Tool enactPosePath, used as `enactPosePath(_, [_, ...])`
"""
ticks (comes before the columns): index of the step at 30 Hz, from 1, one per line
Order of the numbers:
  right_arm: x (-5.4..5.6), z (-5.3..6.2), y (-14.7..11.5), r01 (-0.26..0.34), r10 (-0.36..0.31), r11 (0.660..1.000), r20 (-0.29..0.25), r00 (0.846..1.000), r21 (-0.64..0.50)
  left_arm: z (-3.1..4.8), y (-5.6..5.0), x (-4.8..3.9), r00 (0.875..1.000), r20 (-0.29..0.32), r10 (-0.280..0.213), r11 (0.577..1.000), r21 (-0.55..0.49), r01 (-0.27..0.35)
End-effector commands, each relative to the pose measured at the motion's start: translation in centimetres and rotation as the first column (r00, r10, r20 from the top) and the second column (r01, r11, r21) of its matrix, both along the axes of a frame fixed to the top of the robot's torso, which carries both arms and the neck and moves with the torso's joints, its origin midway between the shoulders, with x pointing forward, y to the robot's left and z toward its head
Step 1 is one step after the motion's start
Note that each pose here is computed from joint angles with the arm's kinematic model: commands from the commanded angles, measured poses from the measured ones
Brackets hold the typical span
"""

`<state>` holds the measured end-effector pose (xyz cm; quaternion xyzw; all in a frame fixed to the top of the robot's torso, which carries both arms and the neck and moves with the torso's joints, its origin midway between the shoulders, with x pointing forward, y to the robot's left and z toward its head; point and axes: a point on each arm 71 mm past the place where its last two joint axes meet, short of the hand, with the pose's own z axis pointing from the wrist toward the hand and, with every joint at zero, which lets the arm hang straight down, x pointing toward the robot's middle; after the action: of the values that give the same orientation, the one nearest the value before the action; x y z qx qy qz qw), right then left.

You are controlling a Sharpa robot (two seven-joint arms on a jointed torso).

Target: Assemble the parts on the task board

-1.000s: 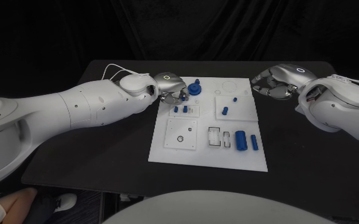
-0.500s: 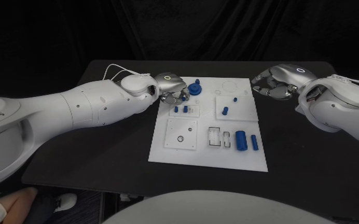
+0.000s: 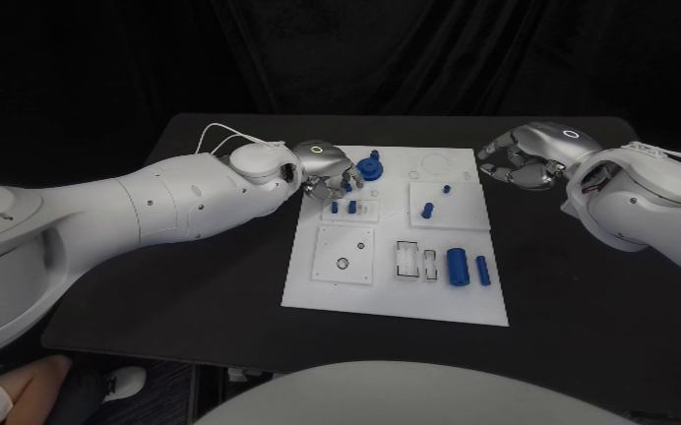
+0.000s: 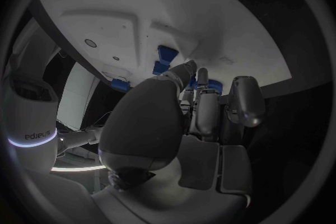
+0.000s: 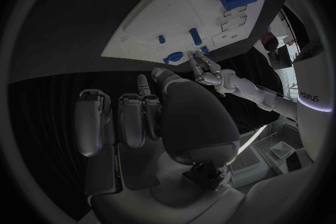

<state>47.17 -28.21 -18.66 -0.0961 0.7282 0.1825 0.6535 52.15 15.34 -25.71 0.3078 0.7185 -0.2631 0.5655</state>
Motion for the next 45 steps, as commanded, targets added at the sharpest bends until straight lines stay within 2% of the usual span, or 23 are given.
enactPosePath(1, [-0.1, -0.1, -0.1, 0.013, -0.013, 1.000, -0.006, 1.000, -0.005, 0.01, 0.1, 0.05, 1.000, 0.012, 0.011, 1.000, -0.008, -0.011])
enactPosePath(8, [-0.1, -0.1, -0.2, 0.015, -0.015, 1.000, -0.004, 1.000, -0.003, 0.51, 0.8, 0.20, 0.997, 0.077, 0.026, 0.999, -0.049, -0.022])
enactPosePath(11, [-0.2, 0.0, -0.4, 0.017, -0.017, 1.000, -0.002, 1.000, -0.002, 1.00, 1.7, 0.30, 0.989, 0.136, 0.049, 0.995, -0.087, -0.037])
enactPosePath(15, [-0.4, 0.3, -0.7, 0.019, -0.019, 1.000, 0.004, 1.000, 0.001, 1.73, 3.4, 0.24, 0.972, 0.217, 0.085, 0.989, -0.141, -0.055])
enactPosePath(20, [-0.3, 1.7, -0.6, 0.002, -0.002, 1.000, 0.033, 0.999, 0.008, 2.69, 6.1, -0.42, 0.946, 0.298, 0.126, 0.975, -0.212, -0.063])
enactPosePath(23, [0.0, 2.9, 0.0, -0.020, 0.019, 1.000, 0.054, 0.998, 0.011, 3.25, 7.6, -0.99, 0.945, 0.289, 0.152, 0.952, -0.298, -0.062])
enactPosePath(25, [0.3, 3.8, 0.6, -0.039, 0.039, 0.999, 0.066, 0.997, 0.009, 3.53, 8.7, -1.45, 0.960, 0.222, 0.168, 0.920, -0.385, -0.072])
enactPosePath(27, [0.4, 4.4, 1.1, -0.053, 0.053, 0.999, 0.068, 0.996, 0.004, 3.69, 9.6, -1.83, 0.978, 0.125, 0.168, 0.876, -0.475, -0.089])
enactPosePath(30, [0.7, 4.8, 2.0, -0.074, 0.074, 0.997, 0.069, 0.995, 0.000, 3.79, 10.5, -2.32, 0.990, -0.008, 0.140, 0.810, -0.574, -0.119])
enactPosePath(32, [0.9, 4.9, 2.4, -0.086, 0.086, 0.996, 0.068, 0.994, -0.003, 3.86, 10.9, -2.63, 0.990, -0.088, 0.110, 0.763, -0.631, -0.141])
enactPosePath(35, [1.0, 4.7, 2.8, -0.098, 0.099, 0.995, 0.056, 0.994, -0.015, 3.95, 11.3, -3.09, 0.974, -0.224, 0.043, 0.670, -0.717, -0.195])
enactPosePath(38, [1.0, 4.1, 3.0, -0.107, 0.109, 0.993, 0.043, 0.993, -0.041, 3.98, 11.4, -3.31, 0.940, -0.341, -0.023, 0.565, -0.780, -0.269])
enactPosePath(41, [0.9, 3.4, 3.0, -0.117, 0.120, 0.990, 0.037, 0.992, -0.074, 3.80, 11.5, -3.45, 0.907, -0.415, -0.078, 0.482, -0.812, -0.330])
enactPosePath(45, [0.6, 2.3, 3.2, -0.134, 0.140, 0.983, 0.037, 0.989, -0.126, 3.47, 11.7, -3.71, 0.872, -0.470, -0.138, 0.383, -0.837, -0.390])
